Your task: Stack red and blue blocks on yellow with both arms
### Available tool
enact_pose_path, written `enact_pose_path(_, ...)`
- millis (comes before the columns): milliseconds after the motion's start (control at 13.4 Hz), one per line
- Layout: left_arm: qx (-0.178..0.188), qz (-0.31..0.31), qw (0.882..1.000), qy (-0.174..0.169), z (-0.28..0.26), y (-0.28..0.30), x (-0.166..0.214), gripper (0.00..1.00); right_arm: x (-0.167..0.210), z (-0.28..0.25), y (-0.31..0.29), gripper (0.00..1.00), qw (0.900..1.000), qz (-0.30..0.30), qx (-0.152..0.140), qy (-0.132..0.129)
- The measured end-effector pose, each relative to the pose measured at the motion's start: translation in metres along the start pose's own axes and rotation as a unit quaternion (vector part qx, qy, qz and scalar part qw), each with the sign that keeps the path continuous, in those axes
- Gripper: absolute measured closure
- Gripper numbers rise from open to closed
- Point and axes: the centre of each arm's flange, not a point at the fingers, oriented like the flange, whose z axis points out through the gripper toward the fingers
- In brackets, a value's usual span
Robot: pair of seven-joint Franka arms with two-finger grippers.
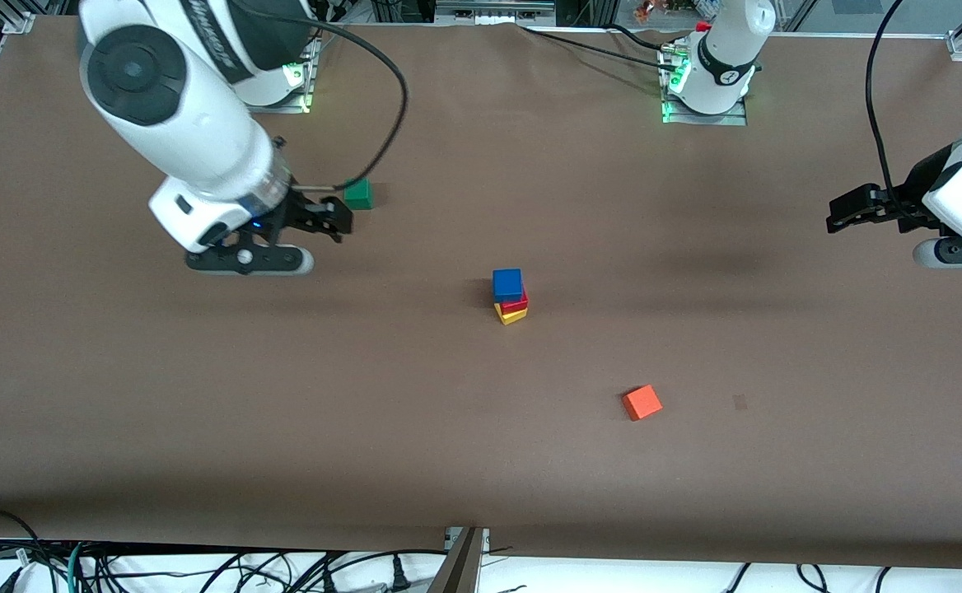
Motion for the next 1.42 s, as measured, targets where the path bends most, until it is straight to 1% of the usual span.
enact_pose_path(224,0.0,0.0,1.0,0.0,0.0,0.0,0.0,0.0,-0.016,-0.009,0.042,0.0,1.0,-0.006,0.0,-0.001)
enact_pose_path(373,0.0,0.0,1.0,0.0,0.0,0.0,0.0,0.0,-0.019,-0.012,0.07,0.0,1.0,-0.02,0.001,0.0)
enact_pose_path(522,0.0,0.0,1.0,0.0,0.0,0.0,0.0,0.0,-0.016,-0.013,0.096,0.0,1.0,-0.023,0.004,-0.004)
enact_pose_path(671,0.0,0.0,1.0,0.0,0.0,0.0,0.0,0.0,-0.019,-0.009,0.113,0.0,1.0,-0.022,0.007,-0.011)
enact_pose_path(820,0.0,0.0,1.0,0.0,0.0,0.0,0.0,0.0,-0.035,-0.009,0.123,0.0,1.0,-0.023,0.009,-0.016)
enact_pose_path(1043,0.0,0.0,1.0,0.0,0.0,0.0,0.0,0.0,-0.054,-0.019,0.127,0.0,1.0,-0.027,0.004,-0.007)
enact_pose_path(1118,0.0,0.0,1.0,0.0,0.0,0.0,0.0,0.0,-0.055,-0.021,0.128,0.0,1.0,-0.03,0.004,-0.003)
enact_pose_path(1341,0.0,0.0,1.0,0.0,0.0,0.0,0.0,0.0,-0.051,-0.023,0.133,0.0,0.999,-0.03,-0.014,0.013)
enact_pose_path(1416,0.0,0.0,1.0,0.0,0.0,0.0,0.0,0.0,-0.049,-0.024,0.134,0.0,0.999,-0.03,-0.016,0.016)
